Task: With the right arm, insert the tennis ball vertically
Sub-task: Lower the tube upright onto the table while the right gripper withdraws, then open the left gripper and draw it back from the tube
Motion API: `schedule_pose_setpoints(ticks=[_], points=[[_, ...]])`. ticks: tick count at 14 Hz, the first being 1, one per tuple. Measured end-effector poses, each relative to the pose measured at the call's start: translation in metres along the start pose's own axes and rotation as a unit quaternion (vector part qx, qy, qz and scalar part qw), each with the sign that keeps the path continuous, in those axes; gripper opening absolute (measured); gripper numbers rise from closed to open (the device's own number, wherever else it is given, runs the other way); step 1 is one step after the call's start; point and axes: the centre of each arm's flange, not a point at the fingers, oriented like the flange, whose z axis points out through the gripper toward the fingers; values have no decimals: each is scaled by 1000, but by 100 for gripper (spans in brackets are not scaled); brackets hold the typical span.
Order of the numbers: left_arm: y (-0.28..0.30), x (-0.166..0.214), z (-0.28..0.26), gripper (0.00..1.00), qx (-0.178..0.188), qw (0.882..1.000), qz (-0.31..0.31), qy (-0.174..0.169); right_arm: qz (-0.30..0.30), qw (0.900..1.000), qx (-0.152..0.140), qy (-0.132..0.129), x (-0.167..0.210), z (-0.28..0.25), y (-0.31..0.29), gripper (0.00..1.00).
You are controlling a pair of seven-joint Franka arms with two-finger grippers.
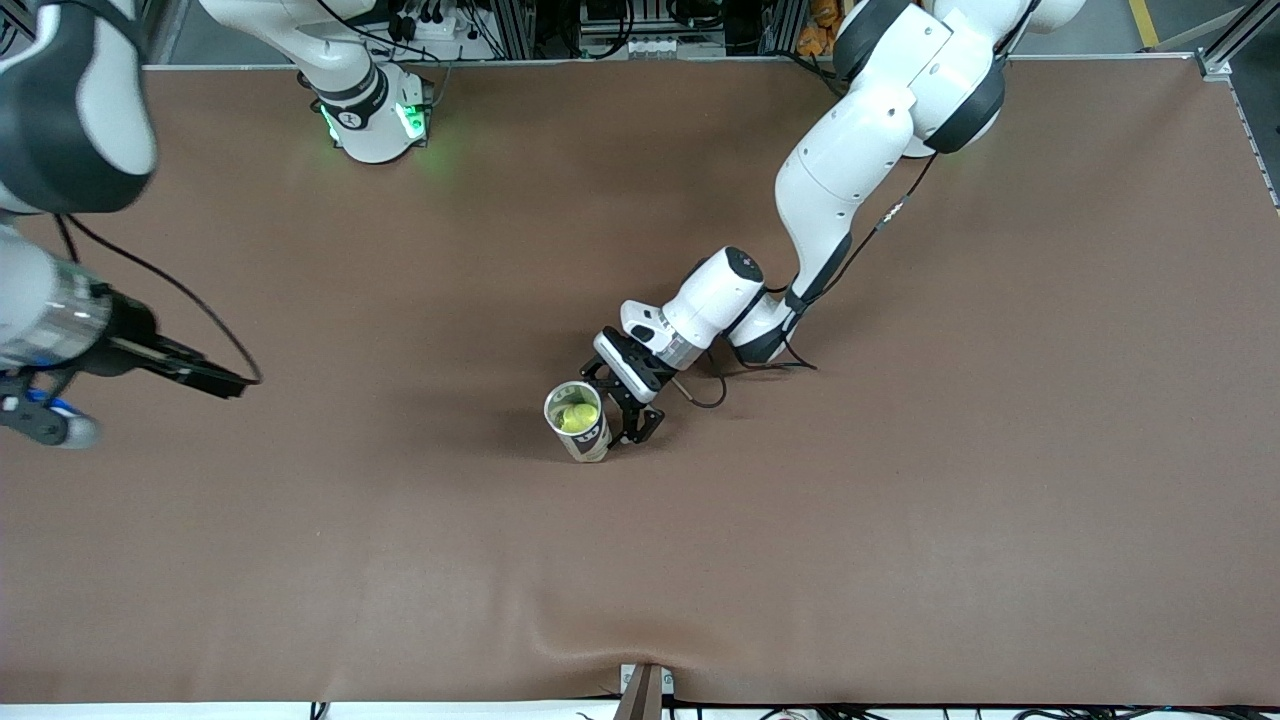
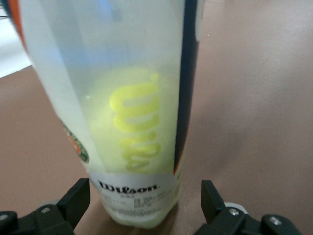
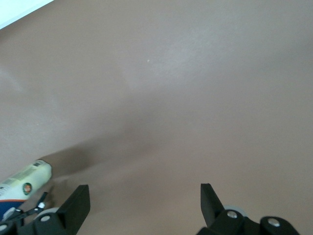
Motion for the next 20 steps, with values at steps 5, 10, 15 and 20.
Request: schedule_pose_setpoints(ticks=[5, 10, 15, 20], points=[[-2, -6, -31, 100, -13, 999, -20, -23, -62, 998, 7, 4, 10, -37, 89, 100], [-17, 3, -65, 100, -6, 999, -21, -29, -73, 997, 13, 14, -15, -71, 96, 100], [-26, 22, -78, 100, -8, 999, -40, -12, -77, 997, 13, 12, -25, -79, 95, 100], [-44, 31, -82, 100, 2, 999, -45, -7, -90, 996, 11, 4, -29, -53, 78, 100]])
